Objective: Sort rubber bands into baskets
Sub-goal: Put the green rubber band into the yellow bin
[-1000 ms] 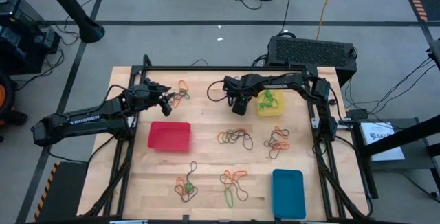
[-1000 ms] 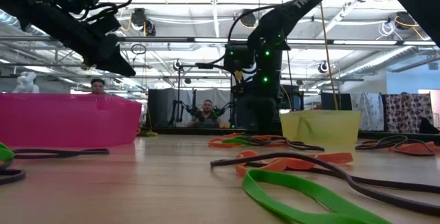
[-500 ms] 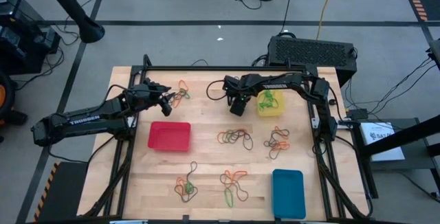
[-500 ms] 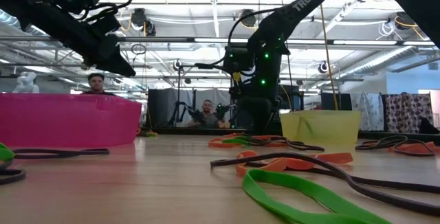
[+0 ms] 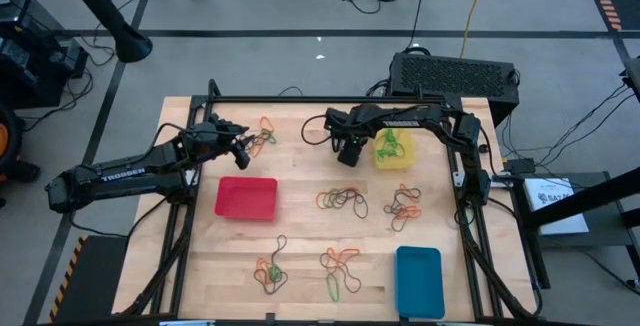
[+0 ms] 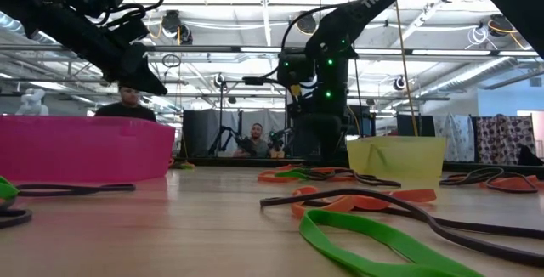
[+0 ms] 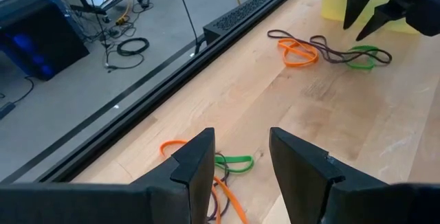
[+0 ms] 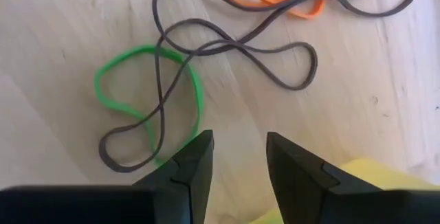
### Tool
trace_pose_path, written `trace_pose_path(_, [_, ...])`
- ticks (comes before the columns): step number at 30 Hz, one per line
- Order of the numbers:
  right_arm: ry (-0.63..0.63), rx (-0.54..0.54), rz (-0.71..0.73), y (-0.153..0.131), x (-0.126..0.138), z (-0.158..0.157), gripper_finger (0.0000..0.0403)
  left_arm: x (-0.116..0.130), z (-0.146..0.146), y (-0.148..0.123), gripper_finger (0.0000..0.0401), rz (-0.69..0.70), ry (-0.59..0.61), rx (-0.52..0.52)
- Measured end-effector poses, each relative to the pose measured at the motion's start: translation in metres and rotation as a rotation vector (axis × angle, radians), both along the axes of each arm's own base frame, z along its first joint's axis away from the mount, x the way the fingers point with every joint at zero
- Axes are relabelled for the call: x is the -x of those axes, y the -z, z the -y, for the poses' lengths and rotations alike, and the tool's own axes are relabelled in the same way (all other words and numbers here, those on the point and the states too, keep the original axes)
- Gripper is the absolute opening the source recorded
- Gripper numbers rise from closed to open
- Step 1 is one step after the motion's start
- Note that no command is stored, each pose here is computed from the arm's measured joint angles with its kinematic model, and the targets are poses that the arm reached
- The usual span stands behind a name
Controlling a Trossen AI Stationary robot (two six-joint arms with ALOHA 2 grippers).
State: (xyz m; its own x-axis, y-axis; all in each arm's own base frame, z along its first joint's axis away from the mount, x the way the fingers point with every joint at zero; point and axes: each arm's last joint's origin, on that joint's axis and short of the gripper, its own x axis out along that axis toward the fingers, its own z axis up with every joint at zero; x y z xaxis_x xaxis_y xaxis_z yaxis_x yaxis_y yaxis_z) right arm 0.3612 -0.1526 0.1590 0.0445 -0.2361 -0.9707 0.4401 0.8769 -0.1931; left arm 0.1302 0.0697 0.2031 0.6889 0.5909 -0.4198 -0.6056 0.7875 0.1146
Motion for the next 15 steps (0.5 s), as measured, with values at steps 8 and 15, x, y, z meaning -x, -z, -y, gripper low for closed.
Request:
trace_pose_path(8, [-0.003, -0.076, 0.028, 0.003, -0.003, -0.004, 0.0129, 0.000, 0.000, 0.001, 0.0148, -0.009, 0.000, 0.004])
trace_pose_path(15, [-0.009, -0.065, 0.040, 0.011, -0.002, -0.007, 0.0126, 0.000, 0.000, 0.001, 0.0148, -0.009, 0.000, 0.003])
